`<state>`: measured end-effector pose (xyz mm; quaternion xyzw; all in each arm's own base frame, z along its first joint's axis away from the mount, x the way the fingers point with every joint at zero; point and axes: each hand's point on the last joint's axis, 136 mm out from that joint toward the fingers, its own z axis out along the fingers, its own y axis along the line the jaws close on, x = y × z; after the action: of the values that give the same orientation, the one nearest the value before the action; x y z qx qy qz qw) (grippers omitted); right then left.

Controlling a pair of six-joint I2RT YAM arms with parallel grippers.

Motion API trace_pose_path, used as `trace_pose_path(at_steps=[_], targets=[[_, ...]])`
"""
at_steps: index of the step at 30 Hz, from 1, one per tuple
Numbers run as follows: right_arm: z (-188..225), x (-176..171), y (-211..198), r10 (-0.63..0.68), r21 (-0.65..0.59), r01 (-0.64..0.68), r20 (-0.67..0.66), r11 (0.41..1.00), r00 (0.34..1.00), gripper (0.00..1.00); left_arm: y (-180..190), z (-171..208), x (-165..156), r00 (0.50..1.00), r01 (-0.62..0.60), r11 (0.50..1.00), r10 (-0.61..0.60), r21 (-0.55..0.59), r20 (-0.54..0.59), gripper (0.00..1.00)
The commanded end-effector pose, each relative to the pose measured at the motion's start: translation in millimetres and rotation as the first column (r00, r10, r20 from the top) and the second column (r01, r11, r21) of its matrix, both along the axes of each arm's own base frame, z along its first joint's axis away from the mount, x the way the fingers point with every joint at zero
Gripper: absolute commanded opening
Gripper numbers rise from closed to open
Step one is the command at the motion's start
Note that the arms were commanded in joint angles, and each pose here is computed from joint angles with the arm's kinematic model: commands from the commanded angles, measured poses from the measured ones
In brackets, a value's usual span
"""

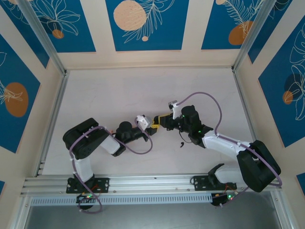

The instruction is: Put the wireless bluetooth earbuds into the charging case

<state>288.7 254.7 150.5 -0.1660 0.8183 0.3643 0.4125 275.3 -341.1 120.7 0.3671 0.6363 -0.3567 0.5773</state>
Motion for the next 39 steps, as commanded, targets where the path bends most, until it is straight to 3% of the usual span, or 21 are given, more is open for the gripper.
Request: trace_pose_path(at_steps=[1, 39], targets=[[3.1, 3.2, 3.9, -0.005, 0.005, 0.005, 0.016, 1.000, 1.000, 0.23, -7.1, 31.3, -4.0, 0.999, 0.031, 0.996, -0.028, -0.080, 0.041, 0.12], [-6.4, -29.5, 6.7, 0.095, -0.007, -0.095, 0.023, 0.995, 0.995, 0.23, -5.7, 58.4, -2.8, 0.994, 0.026, 0.993, -0.013, -0.113, 0.112, 0.13]])
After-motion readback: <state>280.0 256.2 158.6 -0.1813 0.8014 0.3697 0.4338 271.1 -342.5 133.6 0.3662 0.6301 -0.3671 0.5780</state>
